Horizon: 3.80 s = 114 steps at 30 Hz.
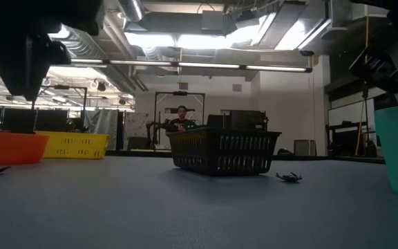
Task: Sort Halloween decoration
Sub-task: Put the black spider toy into the black bin
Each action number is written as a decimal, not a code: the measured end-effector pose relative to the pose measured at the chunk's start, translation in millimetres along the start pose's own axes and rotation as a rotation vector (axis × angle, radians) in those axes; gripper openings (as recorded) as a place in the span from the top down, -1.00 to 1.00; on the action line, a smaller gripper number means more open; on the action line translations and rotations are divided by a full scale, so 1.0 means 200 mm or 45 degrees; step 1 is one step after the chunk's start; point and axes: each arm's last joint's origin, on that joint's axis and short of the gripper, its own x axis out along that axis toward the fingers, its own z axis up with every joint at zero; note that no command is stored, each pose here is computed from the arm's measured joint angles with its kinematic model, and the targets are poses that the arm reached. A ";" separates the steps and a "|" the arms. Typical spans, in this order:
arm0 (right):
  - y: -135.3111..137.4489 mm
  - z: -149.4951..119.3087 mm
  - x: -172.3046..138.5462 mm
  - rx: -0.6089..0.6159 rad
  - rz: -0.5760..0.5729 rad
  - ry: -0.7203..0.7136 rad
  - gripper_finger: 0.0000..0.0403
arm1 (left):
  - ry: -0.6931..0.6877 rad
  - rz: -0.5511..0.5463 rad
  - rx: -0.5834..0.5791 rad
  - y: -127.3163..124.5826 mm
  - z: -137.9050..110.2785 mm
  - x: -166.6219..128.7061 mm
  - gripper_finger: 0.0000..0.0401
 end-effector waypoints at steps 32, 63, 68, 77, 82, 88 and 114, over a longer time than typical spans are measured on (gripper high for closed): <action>0.00 0.00 0.00 -0.011 -0.007 -0.002 0.11 | 0.061 0.182 0.014 -0.05 -0.11 0.31 0.30; 0.00 0.00 0.00 -0.013 -0.029 -0.021 0.11 | 0.192 0.162 0.002 -0.05 -0.12 0.37 0.30; 0.00 0.00 0.00 -0.012 -0.029 -0.022 0.11 | 0.192 0.159 -0.001 -0.05 -0.12 0.37 0.30; 0.00 0.00 0.00 -0.012 -0.029 -0.022 0.11 | 0.228 0.145 -0.097 -0.01 -0.08 0.36 0.31; 0.00 0.00 0.00 -0.013 -0.029 -0.022 0.11 | 0.246 0.126 -0.134 0.00 -0.04 0.35 0.34; 0.00 0.00 0.00 -0.012 -0.030 -0.022 0.11 | 0.254 0.134 -0.149 0.02 -0.03 0.35 0.35; 0.00 0.00 0.00 -0.012 -0.031 -0.022 0.11 | 0.215 0.224 -0.256 0.07 -0.08 0.40 0.35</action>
